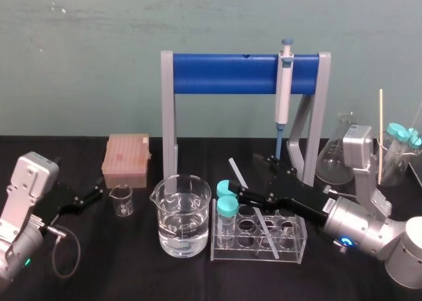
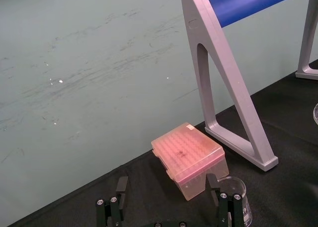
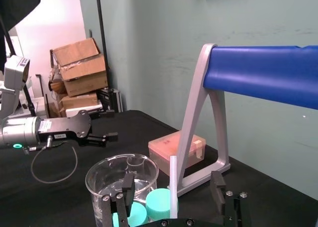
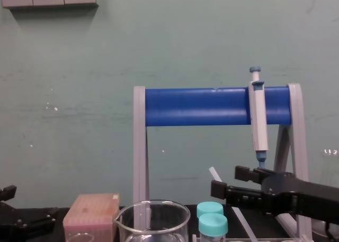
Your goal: Pick up the stirring rod with one hand, then place it down.
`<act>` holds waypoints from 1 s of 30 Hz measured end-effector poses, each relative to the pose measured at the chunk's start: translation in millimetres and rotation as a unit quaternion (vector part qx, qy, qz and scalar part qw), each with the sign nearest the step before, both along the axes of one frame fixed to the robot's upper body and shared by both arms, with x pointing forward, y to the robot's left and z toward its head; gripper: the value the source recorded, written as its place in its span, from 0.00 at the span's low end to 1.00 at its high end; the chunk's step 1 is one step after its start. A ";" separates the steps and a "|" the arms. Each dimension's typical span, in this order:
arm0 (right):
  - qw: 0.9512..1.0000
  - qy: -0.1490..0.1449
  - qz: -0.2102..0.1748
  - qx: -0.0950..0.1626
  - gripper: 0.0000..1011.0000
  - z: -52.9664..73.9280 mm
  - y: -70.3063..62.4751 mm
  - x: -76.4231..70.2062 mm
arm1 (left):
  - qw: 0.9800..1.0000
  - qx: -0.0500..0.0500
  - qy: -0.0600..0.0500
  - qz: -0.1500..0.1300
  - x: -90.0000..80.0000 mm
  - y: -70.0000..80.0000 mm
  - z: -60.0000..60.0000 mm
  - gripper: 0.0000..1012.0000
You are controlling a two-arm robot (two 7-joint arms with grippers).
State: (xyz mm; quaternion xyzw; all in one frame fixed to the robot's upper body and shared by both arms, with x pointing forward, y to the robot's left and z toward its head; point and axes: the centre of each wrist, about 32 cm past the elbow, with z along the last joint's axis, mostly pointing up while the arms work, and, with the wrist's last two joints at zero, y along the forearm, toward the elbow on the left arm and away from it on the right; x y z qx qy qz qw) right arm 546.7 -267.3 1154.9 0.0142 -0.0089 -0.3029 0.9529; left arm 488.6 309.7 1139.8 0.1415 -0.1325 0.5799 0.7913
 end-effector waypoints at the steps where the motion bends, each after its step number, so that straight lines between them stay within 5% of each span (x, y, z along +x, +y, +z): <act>1: 1.000 0.000 0.000 -0.001 0.96 0.6 -0.9 -0.7 | 1.000 0.000 0.000 0.000 0.0 0.0 0.0 0.99; 8: 0.999 0.007 -0.033 -0.011 0.99 6.1 -17.9 -13.3 | 1.000 0.000 0.000 0.000 0.0 0.0 0.0 0.99; 13: 0.992 0.009 -0.123 -0.031 0.99 7.3 -34.1 -25.5 | 1.000 0.000 0.000 0.000 0.0 0.0 0.0 0.99; 15: 0.986 0.010 -0.160 -0.042 0.99 6.8 -37.2 -28.7 | 1.000 0.000 0.000 0.000 0.0 0.0 0.0 0.99; 17: 0.970 0.014 -0.233 -0.069 0.99 5.4 -38.8 -32.3 | 1.000 0.000 0.000 0.000 0.0 0.0 0.0 0.99; 18: 0.970 0.014 -0.233 -0.069 0.99 5.4 -38.8 -32.3 | 1.000 0.000 0.000 0.000 0.0 0.0 0.0 0.99; 21: 0.944 0.026 -0.310 -0.110 0.99 0.9 -35.7 -33.0 | 1.000 0.000 0.000 0.000 0.0 0.0 0.0 0.99; 22: 0.940 0.029 -0.321 -0.116 0.99 -0.5 -35.1 -32.7 | 1.000 0.000 0.000 0.000 0.0 0.0 0.0 0.99; 26: 0.928 0.036 -0.346 -0.133 0.99 -4.3 -33.0 -29.9 | 1.000 0.000 0.000 0.000 0.0 0.0 0.0 0.99; 30: 0.926 0.038 -0.351 -0.137 0.99 -5.6 -32.4 -28.5 | 1.000 0.000 0.000 0.000 0.0 0.0 0.0 0.99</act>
